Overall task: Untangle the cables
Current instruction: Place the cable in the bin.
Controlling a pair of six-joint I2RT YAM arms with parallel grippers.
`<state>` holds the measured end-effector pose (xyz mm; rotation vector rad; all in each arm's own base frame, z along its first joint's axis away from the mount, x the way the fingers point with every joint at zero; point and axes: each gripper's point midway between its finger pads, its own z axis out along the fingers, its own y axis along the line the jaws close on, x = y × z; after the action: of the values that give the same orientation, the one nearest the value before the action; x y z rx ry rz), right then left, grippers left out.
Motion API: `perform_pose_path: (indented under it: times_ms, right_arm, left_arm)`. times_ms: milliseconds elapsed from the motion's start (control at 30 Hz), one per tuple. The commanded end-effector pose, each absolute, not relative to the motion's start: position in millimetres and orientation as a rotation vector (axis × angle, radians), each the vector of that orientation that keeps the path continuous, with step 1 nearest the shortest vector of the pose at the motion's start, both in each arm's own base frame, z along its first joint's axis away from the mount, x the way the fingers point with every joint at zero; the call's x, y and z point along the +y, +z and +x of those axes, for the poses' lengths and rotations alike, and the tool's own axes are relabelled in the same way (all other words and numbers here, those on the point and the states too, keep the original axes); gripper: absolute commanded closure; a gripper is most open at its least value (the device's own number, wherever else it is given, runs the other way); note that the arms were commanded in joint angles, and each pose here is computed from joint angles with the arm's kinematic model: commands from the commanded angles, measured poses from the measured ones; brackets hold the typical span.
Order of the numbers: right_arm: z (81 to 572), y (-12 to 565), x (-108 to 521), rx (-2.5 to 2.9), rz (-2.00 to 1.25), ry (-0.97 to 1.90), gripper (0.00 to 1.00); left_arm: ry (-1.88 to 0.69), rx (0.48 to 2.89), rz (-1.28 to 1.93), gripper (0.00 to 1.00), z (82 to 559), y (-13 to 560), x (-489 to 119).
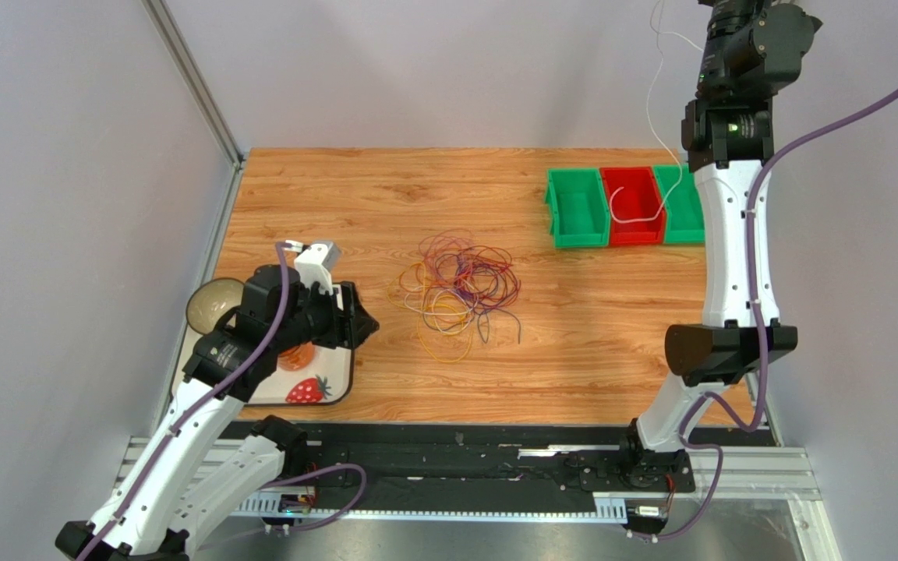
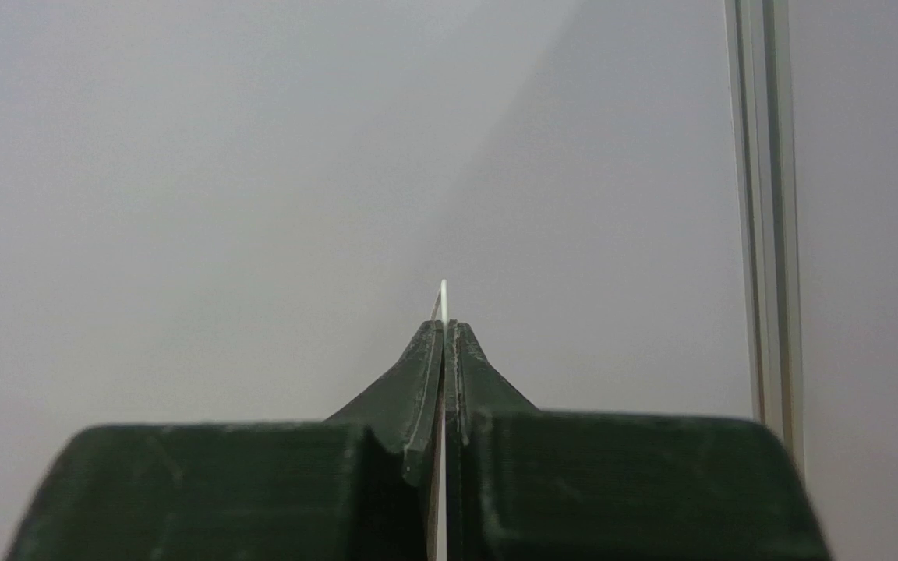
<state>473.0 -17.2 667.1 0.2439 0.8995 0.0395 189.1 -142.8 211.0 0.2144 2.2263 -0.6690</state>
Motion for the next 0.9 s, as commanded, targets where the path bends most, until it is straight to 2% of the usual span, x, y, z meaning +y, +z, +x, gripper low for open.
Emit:
perform_pose_path:
  times_ms: [0,200,333,867]
  right_arm:
    - [501,649,-46,0.906,0.257,-0.015,1.0]
    - [530,631,-60,0.928,0.255,-0.001,1.0]
    - [530,640,-62,0.903,0.257,0.021,1.0]
    - [432,738,-60,0.595,0.251,0.196,1.0]
  left_arm:
    - [-0.676,2.201,0.237,0.34,193,213,-145]
    - [-0.67,2.211,0.232,0.34,194,211,-145]
    - [-0.666,2.21,0.231,0.34,194,211,-144]
    - [-0.66,2.215,0.228,0.34,195,210,-144]
